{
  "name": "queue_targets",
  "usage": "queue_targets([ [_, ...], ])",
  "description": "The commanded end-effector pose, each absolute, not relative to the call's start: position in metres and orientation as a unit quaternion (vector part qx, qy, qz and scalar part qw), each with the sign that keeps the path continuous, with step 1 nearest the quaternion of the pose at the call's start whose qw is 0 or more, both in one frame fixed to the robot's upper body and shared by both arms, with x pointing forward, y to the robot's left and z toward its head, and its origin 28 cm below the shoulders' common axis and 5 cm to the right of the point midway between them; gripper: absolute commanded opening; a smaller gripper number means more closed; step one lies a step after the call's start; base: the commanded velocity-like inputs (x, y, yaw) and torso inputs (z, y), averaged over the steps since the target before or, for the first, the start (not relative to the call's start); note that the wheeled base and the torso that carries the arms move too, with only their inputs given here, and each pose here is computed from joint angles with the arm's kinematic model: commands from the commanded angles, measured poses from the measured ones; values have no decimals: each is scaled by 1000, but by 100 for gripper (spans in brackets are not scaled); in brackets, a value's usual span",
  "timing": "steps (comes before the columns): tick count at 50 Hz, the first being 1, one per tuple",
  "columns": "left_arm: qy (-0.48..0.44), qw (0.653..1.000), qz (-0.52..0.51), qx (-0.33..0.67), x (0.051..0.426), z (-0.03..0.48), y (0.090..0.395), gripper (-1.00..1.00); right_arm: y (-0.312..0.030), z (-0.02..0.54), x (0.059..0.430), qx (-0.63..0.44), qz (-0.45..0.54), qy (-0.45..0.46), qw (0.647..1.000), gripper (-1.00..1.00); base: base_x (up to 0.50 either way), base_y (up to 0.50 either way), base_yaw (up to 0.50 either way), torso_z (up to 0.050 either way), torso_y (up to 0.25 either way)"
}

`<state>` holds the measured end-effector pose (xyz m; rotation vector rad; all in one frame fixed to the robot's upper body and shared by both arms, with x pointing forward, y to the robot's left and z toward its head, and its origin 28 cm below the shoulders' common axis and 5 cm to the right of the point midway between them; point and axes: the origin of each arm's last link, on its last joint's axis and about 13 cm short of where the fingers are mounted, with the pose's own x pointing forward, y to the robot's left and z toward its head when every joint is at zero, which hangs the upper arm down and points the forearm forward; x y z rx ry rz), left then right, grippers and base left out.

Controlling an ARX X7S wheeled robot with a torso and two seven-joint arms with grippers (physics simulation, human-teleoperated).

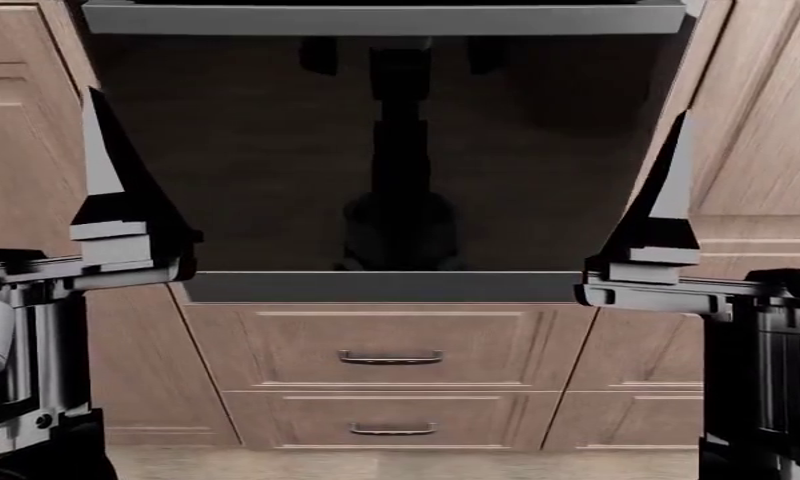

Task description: Preheat the oven by turning the temperature knob.

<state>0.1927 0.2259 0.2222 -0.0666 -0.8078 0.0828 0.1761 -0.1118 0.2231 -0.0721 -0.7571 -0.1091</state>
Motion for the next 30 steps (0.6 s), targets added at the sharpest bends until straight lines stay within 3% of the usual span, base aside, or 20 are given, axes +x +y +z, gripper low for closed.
queue_targets([
  [1,-393,918,41,-31,193,222,226,100,-112,223,174,-36,-52,-371,927,100,0,199,0,0,0],
  [13,-394,918,42,-30,193,222,226,100,-112,223,175,-35,-52,-371,926,100,0,195,0,0,0],
  [22,-409,912,9,-38,188,223,225,100,-112,223,175,-33,-51,-370,927,100,0,0,0,0,0],
  [30,-414,909,-2,-38,186,223,225,100,-112,222,176,-33,-52,-368,928,100,0,0,0,47,0],
])
